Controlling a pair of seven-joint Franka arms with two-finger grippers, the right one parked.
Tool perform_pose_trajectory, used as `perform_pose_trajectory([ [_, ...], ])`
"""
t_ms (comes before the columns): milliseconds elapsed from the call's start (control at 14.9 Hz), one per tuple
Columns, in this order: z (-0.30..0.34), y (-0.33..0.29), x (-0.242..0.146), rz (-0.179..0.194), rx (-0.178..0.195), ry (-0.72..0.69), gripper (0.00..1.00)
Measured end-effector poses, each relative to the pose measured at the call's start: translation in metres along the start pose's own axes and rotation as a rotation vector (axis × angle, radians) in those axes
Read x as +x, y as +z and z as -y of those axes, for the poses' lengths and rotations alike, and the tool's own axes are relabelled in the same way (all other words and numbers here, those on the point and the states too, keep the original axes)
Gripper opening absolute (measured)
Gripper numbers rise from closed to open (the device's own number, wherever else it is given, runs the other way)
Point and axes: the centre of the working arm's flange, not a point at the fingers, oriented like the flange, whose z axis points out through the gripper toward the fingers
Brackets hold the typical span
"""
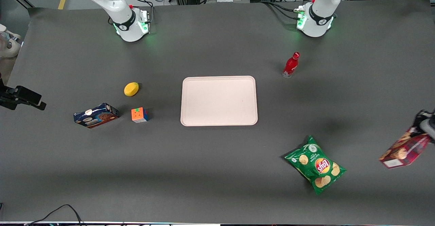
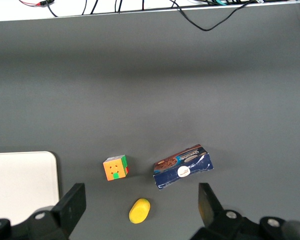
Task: Place red cookie box on tray
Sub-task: 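Lift the box upright with the left gripper and carry it toward the tray, then lower the held box onto the tray's edge area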
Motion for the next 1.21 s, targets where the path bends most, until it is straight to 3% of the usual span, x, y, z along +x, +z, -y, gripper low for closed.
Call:
perform_pose_trajectory([
  [202,-0.046,0.004,0.062,0.006,-0.030,-0.193,0.21],
  [404,-0.117,0.015,0.130,0.037,-0.078,-0.406,0.21],
  [673,-0.221,0.025,0.203,0.081,-0.101,-0.685,0.21],
  [875,-0.293,0.036,0.237,0.110,-0.120,-0.818,0.21],
  [1077,-0.347,0.060,0.256,0.115,-0.130,-0.909,0.21],
  [1212,-0.380,0.083,0.261,0.111,-0.112,-0.940,0.21],
])
